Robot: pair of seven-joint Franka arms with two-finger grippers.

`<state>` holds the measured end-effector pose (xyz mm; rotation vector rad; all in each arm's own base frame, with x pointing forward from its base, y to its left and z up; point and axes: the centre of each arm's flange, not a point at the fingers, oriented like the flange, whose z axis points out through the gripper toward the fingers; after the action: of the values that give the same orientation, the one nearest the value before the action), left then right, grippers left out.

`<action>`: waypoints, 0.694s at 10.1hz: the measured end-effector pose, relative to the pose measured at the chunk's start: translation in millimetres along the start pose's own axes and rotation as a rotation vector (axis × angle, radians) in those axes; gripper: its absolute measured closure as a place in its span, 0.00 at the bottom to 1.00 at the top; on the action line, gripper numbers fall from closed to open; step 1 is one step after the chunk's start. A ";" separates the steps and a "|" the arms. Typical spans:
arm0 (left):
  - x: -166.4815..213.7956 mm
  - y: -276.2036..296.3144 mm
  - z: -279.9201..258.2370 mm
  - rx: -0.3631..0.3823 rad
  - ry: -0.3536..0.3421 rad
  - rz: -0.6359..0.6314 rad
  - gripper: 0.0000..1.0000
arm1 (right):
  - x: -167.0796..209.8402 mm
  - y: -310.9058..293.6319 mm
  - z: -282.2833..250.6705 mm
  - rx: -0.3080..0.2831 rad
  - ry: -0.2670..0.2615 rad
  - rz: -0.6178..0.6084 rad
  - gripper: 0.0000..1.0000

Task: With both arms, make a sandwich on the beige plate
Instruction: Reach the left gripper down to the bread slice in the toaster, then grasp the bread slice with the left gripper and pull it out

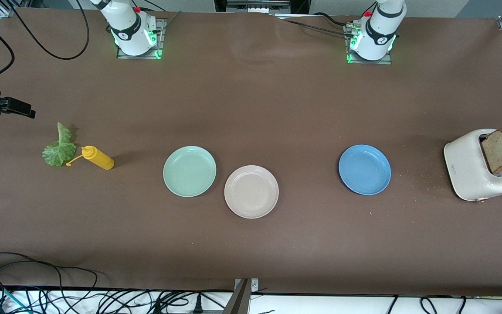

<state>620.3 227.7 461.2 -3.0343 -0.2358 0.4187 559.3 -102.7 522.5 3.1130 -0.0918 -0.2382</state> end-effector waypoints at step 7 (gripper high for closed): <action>3.5 125.3 -22.8 -0.389 -0.095 -0.011 0.92 | 0.0 -0.2 0.1 0.000 -0.001 -0.001 0.00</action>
<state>647.7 103.7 471.0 -3.3915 -0.3811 0.5780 559.3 -102.4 522.4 3.1132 -0.0898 -0.2395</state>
